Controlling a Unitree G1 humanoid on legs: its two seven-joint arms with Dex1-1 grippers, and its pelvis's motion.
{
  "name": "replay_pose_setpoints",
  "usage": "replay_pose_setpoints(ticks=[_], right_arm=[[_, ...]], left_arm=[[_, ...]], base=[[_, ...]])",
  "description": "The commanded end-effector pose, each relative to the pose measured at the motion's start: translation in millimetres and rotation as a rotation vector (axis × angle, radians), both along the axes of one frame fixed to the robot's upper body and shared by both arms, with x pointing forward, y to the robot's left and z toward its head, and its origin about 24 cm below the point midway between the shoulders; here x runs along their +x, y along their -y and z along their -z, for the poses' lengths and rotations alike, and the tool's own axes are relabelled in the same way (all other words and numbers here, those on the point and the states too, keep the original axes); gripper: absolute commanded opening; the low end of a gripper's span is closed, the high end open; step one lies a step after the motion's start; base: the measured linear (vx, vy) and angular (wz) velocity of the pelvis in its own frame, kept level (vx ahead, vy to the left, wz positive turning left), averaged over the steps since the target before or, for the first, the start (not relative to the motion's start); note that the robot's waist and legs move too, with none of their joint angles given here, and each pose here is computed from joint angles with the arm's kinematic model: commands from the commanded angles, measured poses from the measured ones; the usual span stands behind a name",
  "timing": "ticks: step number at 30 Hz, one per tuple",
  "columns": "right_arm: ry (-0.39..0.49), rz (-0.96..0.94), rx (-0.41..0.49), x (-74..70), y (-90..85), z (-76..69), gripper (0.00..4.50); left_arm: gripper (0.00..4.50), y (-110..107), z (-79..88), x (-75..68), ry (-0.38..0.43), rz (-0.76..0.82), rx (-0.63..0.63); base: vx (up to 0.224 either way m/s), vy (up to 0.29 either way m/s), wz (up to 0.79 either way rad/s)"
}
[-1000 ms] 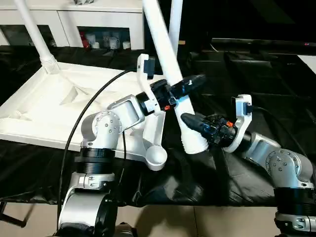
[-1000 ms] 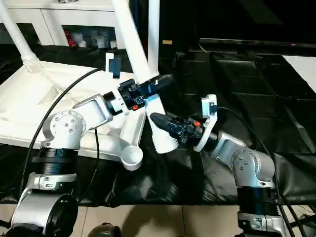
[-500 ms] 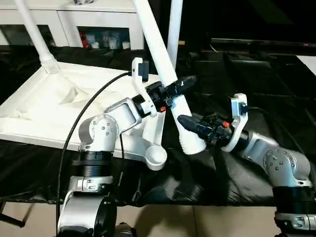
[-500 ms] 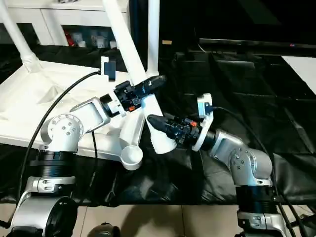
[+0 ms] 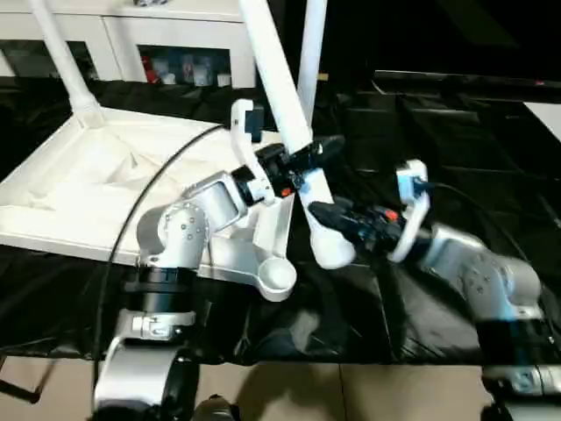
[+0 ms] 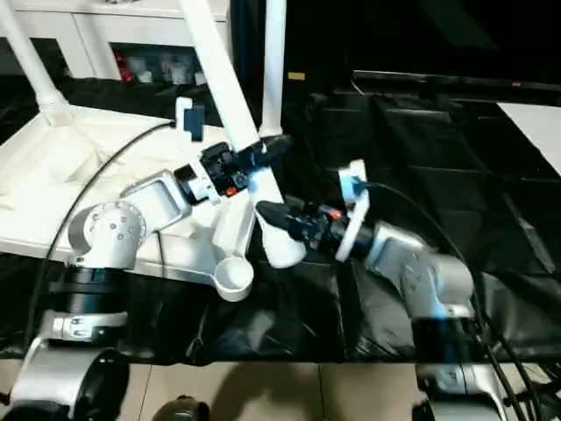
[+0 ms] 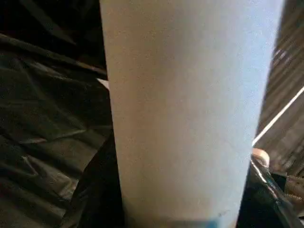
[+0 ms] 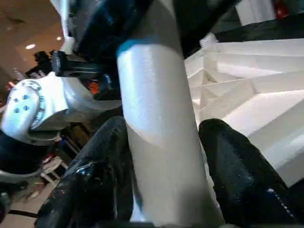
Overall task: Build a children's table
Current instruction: Pick table leg
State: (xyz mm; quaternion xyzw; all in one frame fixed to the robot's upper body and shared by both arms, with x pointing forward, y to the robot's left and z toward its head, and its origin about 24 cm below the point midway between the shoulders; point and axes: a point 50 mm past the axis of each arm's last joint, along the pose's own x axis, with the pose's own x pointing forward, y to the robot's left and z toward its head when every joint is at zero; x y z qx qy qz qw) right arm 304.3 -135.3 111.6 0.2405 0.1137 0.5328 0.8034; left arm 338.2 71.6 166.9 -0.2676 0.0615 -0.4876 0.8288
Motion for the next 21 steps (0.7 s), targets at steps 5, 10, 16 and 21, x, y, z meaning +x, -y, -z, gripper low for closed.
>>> replay_pose_setpoints(ticks=[5, 10, 16, 21], right_arm=[[0.05, 0.028, -0.142, 12.1, 5.3, -10.0, 3.36], [0.055, -0.039, -0.218, 15.8, 4.5, -19.6, 3.8], [0.054, -0.083, -0.31, 21.4, 6.2, -22.8, 4.3], [0.043, -0.104, -0.341, 22.0, 2.9, -19.6, 4.5]], left_arm=[[1.88, 7.3, -13.4, 2.8, 0.088, 0.049, 0.075], [1.88, 10.0, -15.2, 4.4, 0.117, 0.077, 0.138], [1.88, 14.9, -17.2, 5.2, 0.144, 0.108, 0.19], [1.88, 18.5, -19.0, 4.4, 0.164, 0.127, 0.205]], base=[[0.0, 0.0, 0.0], [0.0, 0.0, 0.0], [0.0, 0.0, 0.0], [0.0, 0.0, 0.0]])
